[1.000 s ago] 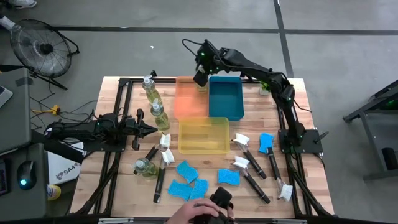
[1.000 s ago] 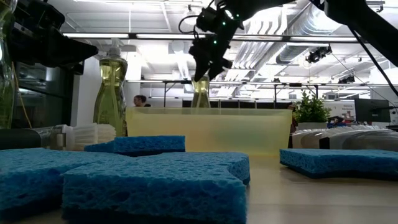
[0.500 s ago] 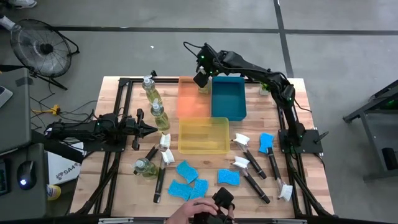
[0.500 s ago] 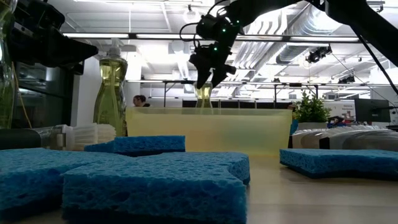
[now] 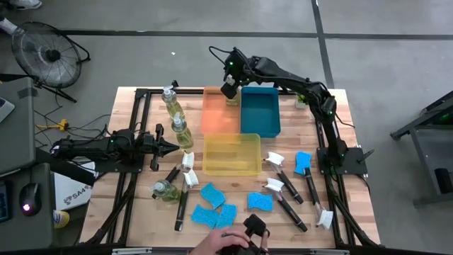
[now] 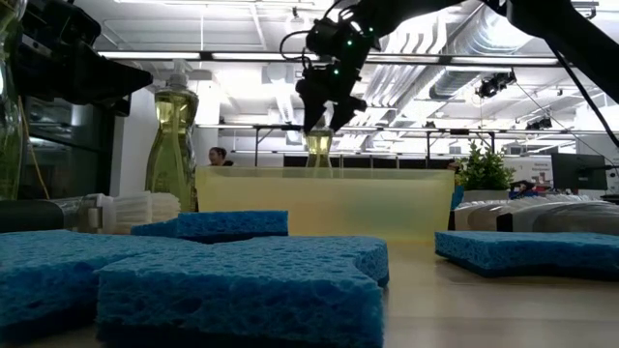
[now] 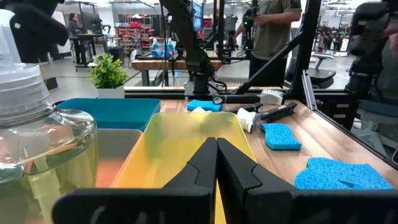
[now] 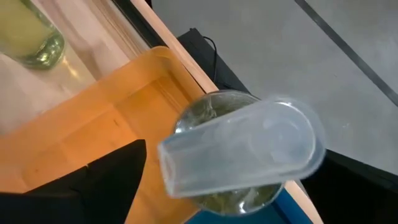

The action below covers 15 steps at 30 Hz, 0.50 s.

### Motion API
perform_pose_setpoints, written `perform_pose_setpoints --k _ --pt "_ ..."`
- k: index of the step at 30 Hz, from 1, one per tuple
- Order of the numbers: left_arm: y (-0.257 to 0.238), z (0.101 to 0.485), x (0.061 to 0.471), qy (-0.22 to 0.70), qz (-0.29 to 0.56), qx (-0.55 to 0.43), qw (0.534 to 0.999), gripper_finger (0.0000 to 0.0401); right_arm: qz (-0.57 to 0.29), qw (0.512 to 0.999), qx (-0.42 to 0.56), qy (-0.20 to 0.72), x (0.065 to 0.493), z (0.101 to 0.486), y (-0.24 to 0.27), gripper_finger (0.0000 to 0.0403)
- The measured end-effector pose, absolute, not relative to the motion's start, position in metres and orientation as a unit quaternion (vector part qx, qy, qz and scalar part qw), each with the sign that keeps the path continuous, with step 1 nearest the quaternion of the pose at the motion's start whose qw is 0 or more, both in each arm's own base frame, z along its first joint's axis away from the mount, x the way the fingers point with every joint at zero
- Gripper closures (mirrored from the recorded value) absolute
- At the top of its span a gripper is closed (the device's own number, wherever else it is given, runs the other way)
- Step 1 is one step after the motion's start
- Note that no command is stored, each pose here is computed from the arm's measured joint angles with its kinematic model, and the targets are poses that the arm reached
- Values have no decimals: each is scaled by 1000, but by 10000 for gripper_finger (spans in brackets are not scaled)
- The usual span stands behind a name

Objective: Pick & Place Kitchen Sink Supplies
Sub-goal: Put the dish brush into the blue bin

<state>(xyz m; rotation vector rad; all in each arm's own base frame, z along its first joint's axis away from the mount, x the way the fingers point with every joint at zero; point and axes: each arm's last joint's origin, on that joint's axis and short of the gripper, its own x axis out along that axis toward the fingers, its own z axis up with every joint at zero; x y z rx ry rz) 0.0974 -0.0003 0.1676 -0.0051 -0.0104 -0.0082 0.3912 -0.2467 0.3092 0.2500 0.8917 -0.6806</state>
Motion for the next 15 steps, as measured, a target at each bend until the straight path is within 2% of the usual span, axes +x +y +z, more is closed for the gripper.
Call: perform_pose_setpoints --k 8,15 --pt "0 168 97 -5 -4 -3 1000 400 -315 836 119 433 383 342 -236 9" --pt "0 168 97 -5 -4 -3 1000 400 -278 841 121 448 373 372 -206 10"
